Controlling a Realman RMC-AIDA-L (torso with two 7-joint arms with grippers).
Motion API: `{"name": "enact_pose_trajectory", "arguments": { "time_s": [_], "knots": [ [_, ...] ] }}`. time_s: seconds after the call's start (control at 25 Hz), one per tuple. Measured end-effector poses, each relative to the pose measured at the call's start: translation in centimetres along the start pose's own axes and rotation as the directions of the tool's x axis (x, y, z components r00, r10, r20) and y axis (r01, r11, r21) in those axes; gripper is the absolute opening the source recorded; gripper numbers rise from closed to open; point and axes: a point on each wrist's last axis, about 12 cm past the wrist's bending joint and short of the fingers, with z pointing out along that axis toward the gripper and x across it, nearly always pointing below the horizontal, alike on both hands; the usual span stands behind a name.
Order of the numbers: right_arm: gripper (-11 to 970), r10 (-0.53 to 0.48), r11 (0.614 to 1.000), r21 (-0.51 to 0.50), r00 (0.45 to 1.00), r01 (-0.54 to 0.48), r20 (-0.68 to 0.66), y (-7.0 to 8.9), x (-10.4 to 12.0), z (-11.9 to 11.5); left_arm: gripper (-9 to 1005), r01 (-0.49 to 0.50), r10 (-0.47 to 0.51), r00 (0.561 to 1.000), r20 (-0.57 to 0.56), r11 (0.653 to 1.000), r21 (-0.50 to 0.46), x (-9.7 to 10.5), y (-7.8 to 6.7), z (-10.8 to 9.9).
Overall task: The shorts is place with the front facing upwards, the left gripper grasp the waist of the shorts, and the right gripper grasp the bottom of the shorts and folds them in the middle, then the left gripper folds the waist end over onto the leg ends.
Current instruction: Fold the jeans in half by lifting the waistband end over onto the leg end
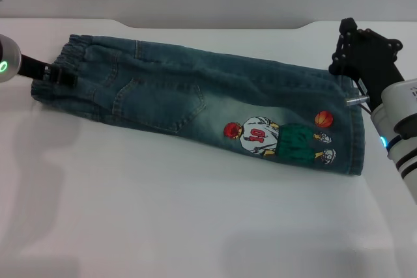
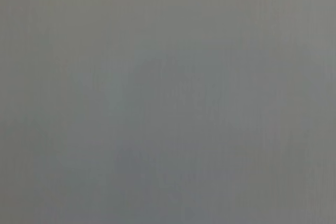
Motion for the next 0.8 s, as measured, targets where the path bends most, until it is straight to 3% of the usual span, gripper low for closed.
{"name": "enact_pose_trajectory", "arguments": {
  "time_s": [0.8],
  "knots": [
    [-2, 0.011, 1.000, -0.018, 1.000, -0.012, -0.014, 0.4, -0.1, 0.4, 796, 0.006, -0.006, 1.000, -0.027, 1.000, -0.007, 0.5, 0.2, 1.6]
  ]
}}
